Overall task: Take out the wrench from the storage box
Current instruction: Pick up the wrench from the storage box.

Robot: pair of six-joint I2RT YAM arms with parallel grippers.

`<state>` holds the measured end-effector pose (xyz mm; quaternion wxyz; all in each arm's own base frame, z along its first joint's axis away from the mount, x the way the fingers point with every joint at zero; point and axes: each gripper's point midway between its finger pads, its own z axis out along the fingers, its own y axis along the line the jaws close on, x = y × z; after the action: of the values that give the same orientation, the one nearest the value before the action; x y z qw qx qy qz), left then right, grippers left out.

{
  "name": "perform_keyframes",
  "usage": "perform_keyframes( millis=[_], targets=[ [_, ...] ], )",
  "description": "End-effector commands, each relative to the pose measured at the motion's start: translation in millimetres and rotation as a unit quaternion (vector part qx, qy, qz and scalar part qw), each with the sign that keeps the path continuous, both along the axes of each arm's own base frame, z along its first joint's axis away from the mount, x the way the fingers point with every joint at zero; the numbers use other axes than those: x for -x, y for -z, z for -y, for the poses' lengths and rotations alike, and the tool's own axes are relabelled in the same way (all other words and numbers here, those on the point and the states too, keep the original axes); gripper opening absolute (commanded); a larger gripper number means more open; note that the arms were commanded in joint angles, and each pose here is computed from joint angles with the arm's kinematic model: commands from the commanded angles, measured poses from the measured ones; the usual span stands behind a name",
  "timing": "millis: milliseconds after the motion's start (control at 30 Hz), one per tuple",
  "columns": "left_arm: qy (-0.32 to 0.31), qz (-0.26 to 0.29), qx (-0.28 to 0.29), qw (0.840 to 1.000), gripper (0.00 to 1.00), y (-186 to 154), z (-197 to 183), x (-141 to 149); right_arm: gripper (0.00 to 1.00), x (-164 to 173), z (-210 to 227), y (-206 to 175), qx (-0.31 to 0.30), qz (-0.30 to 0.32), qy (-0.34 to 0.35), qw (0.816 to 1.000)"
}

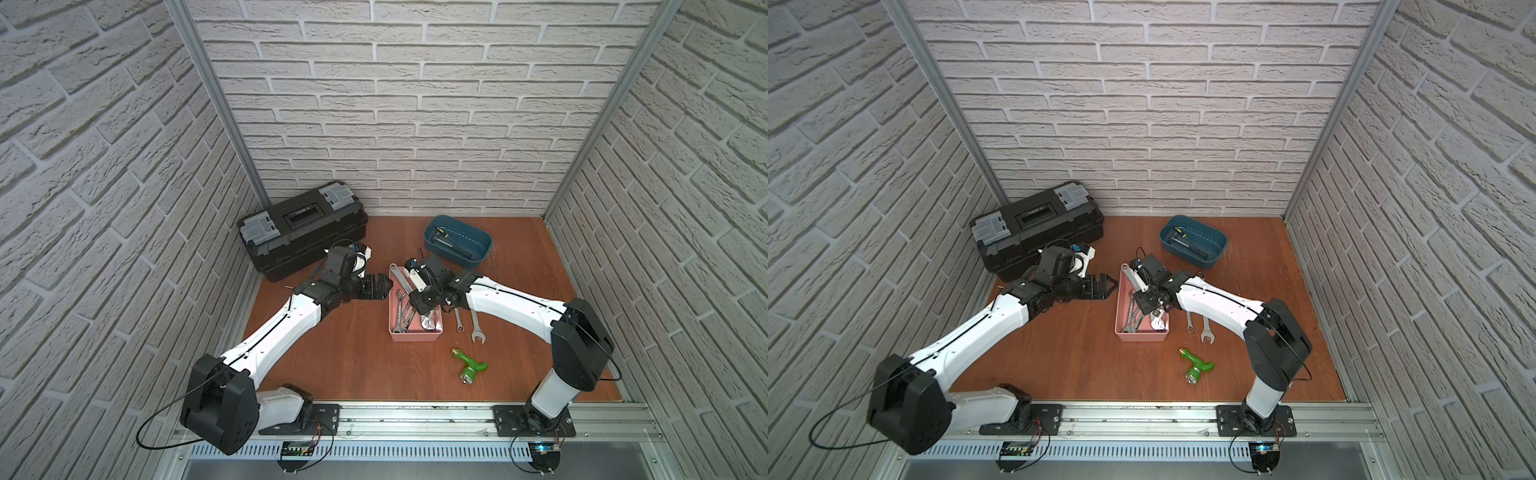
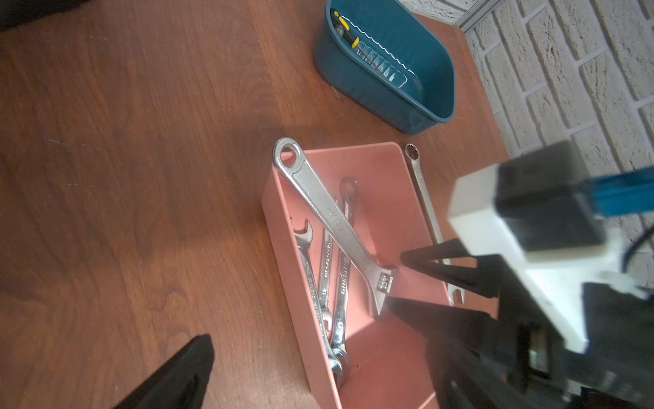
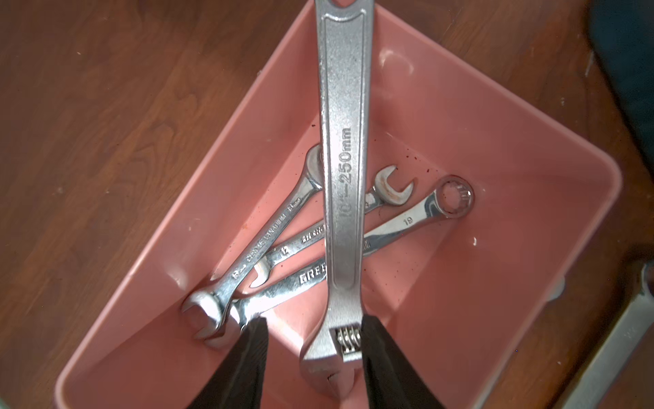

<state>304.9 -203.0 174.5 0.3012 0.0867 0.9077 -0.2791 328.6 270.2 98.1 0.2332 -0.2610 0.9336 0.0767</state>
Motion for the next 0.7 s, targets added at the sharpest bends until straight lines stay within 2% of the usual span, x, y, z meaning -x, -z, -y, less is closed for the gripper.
perform_keyframes(
  millis=[0, 133, 400, 667],
  targets=[
    [-0.006, 0.015, 0.006, 1.000, 0.98, -3.8, -3.6, 0.2, 0.47, -18.9, -6.2, -3.8, 0.016, 0.036, 0.003, 0.999],
    [-0.009, 0.014, 0.008, 1.000, 0.98, -0.6, -4.5, 1.7, 0.45, -25.0, -2.5, 13.0, 0.045, 0.029, 0.012, 0.998],
    [-0.011, 0.009, 0.016, 1.000, 0.98, 7.9, -3.1, 3.0, 0.40, -31.9, -1.2, 31.5, 0.059, 0.024, 0.033, 0.997],
    [-0.013, 0.004, 0.020, 1.000, 0.98, 14.2, -2.6, 4.9, 0.23, -33.4, -0.3, 35.5, 0.057, 0.025, 0.047, 0.997]
  ],
)
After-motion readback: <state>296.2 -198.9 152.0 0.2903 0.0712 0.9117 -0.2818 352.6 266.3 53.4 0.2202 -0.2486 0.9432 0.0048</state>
